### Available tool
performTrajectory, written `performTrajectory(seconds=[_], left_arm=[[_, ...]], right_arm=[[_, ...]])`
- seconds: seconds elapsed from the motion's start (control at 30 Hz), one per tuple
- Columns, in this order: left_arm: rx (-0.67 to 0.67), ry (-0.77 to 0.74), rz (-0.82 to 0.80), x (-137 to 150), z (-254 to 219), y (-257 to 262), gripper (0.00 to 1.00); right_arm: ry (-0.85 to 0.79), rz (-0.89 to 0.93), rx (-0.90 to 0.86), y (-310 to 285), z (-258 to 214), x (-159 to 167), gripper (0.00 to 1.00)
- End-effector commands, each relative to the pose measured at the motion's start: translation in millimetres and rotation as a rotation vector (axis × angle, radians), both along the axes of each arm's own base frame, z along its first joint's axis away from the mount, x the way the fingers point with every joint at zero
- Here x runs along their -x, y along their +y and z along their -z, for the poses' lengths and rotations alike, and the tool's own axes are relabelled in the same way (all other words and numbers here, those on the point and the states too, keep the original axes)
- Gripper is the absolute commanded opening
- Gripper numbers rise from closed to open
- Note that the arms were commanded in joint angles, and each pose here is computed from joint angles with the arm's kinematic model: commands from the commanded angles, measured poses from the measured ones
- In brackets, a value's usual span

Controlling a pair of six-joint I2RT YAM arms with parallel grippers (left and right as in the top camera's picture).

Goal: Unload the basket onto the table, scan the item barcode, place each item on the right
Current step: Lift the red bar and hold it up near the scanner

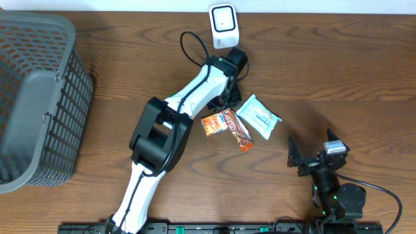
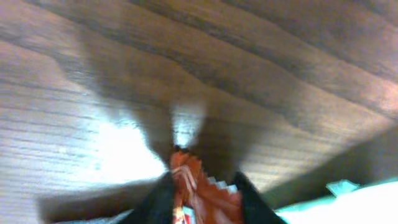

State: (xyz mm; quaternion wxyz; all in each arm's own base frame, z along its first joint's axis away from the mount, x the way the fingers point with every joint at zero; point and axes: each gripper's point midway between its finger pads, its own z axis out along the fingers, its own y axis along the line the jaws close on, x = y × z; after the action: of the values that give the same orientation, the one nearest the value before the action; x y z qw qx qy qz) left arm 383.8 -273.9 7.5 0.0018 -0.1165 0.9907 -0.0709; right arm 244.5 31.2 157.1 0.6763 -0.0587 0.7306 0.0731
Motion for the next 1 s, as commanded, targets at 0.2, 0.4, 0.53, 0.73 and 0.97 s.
performTrajectory(seconds=[0.2,0.4,0.53,0.73,0.97], left_arm=[[-0.027,-0.073,0.044,-29,-46,12,0.07],[0.111,-0.080,0.245,-25,-59,-14,0.07],[0.288,-0.109,0.502,-16,-70,-43,0.07],[0.685,-0.170,0.860,15,-106,-85,0.07],[1.098,-0.263,0.966,28,-162,-94,0.07]], right_arm=[[0.004,-0.008,-0.010,2,1,0,0.99],[0.004,-0.008,-0.010,2,1,0,0.99],[0.004,-0.008,-0.010,2,1,0,0.99],[0.004,-0.008,-0.010,2,1,0,0.99],[0.004,-0.008,-0.010,2,1,0,0.99]])
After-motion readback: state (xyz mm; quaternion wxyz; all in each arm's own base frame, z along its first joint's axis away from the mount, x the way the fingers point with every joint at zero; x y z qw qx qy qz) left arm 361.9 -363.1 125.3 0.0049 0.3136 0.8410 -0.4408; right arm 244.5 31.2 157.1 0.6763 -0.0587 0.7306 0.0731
